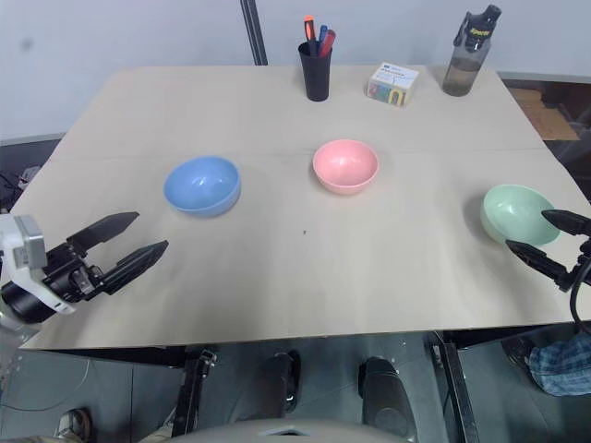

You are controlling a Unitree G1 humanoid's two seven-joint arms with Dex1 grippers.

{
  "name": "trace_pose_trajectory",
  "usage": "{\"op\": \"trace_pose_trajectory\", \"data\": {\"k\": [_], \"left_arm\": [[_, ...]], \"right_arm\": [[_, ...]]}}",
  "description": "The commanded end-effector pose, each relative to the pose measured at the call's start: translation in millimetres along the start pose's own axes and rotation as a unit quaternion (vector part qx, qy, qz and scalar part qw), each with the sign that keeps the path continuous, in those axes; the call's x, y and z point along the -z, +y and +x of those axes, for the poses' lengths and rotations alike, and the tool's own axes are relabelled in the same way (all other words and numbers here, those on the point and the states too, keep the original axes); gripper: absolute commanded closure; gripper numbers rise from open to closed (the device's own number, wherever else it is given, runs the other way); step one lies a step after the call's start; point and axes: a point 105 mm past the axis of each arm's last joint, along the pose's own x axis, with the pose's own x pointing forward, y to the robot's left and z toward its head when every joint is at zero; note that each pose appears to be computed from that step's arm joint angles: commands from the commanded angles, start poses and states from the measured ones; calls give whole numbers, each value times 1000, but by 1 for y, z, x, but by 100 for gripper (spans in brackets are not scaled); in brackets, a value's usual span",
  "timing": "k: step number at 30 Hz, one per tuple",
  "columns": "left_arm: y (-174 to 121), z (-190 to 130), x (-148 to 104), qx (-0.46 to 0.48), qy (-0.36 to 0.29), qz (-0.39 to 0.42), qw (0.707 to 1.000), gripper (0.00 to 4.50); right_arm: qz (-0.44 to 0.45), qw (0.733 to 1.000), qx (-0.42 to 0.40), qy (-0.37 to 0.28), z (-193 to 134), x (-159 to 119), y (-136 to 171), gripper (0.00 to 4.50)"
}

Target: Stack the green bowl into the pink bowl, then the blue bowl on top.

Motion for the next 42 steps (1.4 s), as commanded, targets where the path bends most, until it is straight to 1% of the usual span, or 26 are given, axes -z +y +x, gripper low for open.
{"op": "trace_pose_trajectory", "data": {"k": [1,5,11,15,17,21,24,26,28,32,35,38,42], "left_arm": [[-2,2,-12,0,-19,21,1000,0],[-8,16,-9,13,-28,-3,1000,0],[-11,25,-4,4,-28,-14,1000,0],[-15,34,-1,1,-25,-23,999,0],[-22,39,-2,12,-33,-20,999,0],[-28,45,-4,15,-43,-19,999,0],[-32,49,-3,21,-54,-29,998,0],[-35,51,-2,22,-63,-39,997,0],[-37,52,-4,25,-73,-41,996,0],[-40,49,-9,33,-88,-40,995,0],[-41,45,-12,36,-89,-34,995,0],[-41,40,-14,29,-91,-28,995,0],[-48,32,-12,23,-85,-26,996,0]], "right_arm": [[-16,1000,2,-16,2,-8,-2,0],[-26,999,-2,-28,13,-9,0,0],[-29,999,-13,-40,24,-12,6,0],[-43,997,-38,-45,41,-22,18,0],[-59,995,-52,-58,52,-30,27,0],[-77,992,-77,-63,72,-38,43,0],[-83,983,-131,-95,101,-56,73,0],[-113,972,-166,-122,126,-72,97,0],[-134,961,-189,-150,145,-88,113,0],[-201,949,-201,-139,168,-96,123,0],[-209,945,-211,-142,181,-103,125,0],[-240,938,-211,-135,196,-107,125,0],[-271,923,-238,-136,218,-109,139,0]]}}
